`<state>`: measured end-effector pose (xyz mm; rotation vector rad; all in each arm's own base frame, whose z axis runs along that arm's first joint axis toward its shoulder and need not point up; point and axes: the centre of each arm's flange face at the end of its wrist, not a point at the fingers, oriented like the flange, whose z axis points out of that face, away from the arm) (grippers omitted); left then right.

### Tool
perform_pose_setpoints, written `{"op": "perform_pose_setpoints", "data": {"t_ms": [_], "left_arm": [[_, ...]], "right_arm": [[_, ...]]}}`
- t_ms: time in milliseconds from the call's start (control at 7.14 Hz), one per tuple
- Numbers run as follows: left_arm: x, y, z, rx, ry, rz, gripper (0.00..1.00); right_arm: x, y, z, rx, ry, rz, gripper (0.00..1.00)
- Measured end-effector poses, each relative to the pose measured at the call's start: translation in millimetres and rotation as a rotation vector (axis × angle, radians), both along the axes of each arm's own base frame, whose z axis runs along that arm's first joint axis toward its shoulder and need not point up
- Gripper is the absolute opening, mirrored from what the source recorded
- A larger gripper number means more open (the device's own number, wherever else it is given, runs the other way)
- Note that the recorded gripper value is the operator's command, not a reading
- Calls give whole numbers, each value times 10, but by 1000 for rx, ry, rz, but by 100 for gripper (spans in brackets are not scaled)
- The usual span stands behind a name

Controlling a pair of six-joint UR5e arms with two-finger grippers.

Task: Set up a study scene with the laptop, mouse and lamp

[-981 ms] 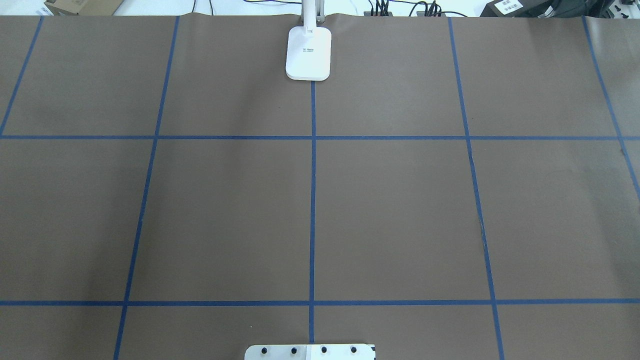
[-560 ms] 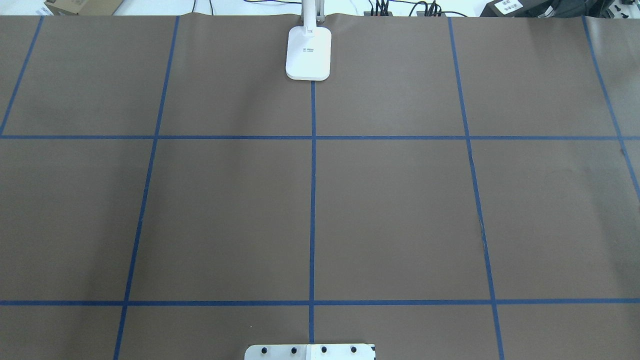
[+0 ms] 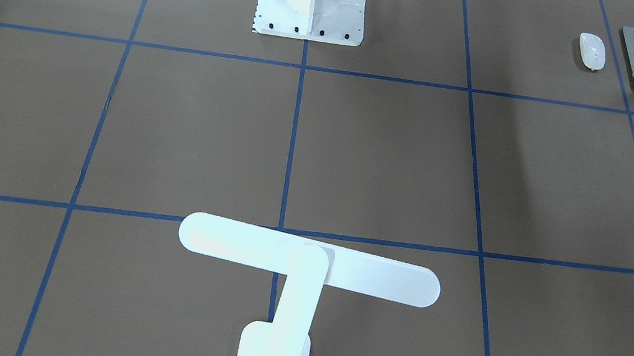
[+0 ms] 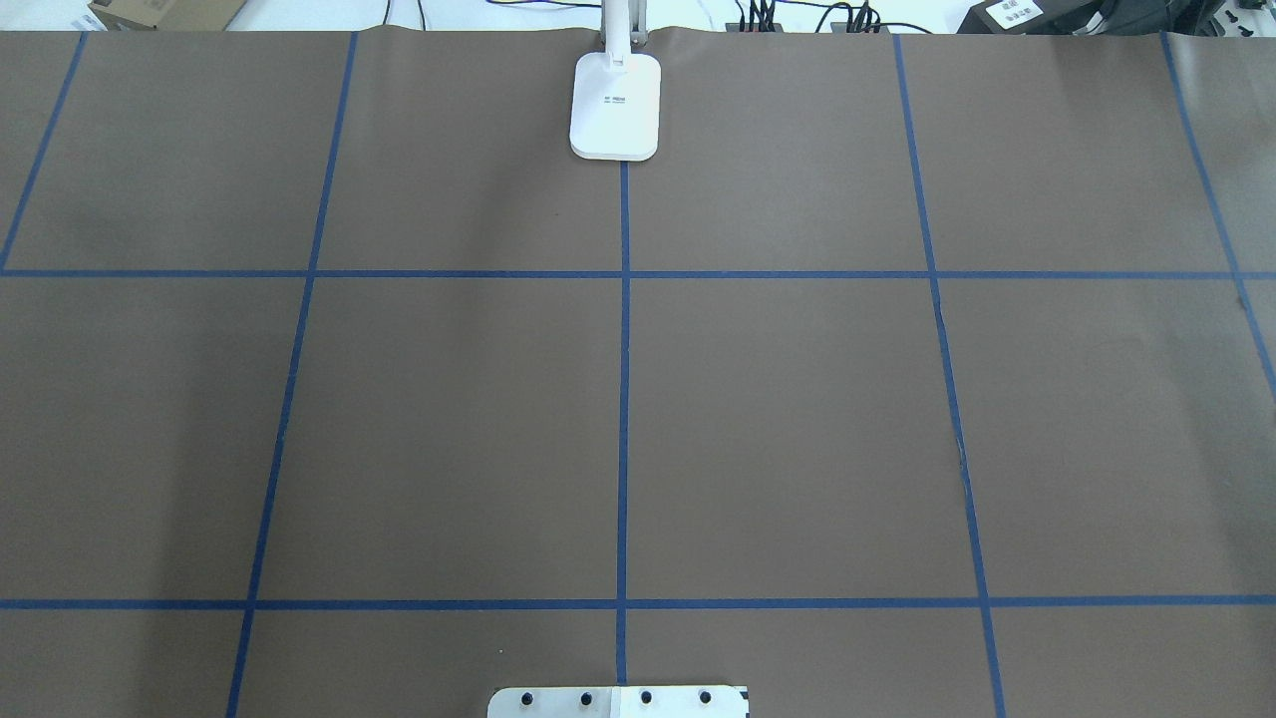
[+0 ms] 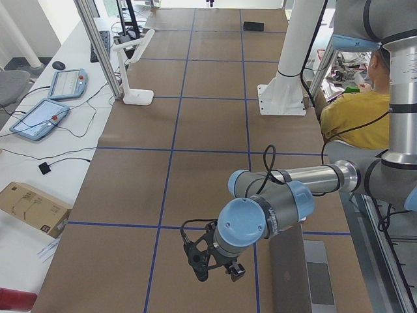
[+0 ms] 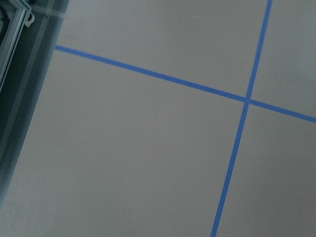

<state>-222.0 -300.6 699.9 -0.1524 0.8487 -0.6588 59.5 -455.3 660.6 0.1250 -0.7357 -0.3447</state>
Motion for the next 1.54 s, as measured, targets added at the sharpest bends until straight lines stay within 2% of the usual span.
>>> {"op": "perform_pose_setpoints", "data": {"t_ms": [280,420,701,841,1121,1541], "left_arm": [[-36,1059,303,-138,62,-211,99],[61,1477,436,-209,101,-297,99],[349,2087,655,-349,161,-411,99],[465,2270,723,-407,178,-438,99],[545,2448,776,-483,206,-476,99],[554,2619,817,-523,229,-543,99]], "right_arm": [[0,-5,-6,2,0,0,100],[-2,-6,-13,4,-2,0,100],[-4,-8,-22,5,-6,-1,100],[-4,-9,-25,6,-6,-1,100],[-5,-13,-31,7,-6,-1,100],[-6,-26,-51,11,-7,-1,100]]}}
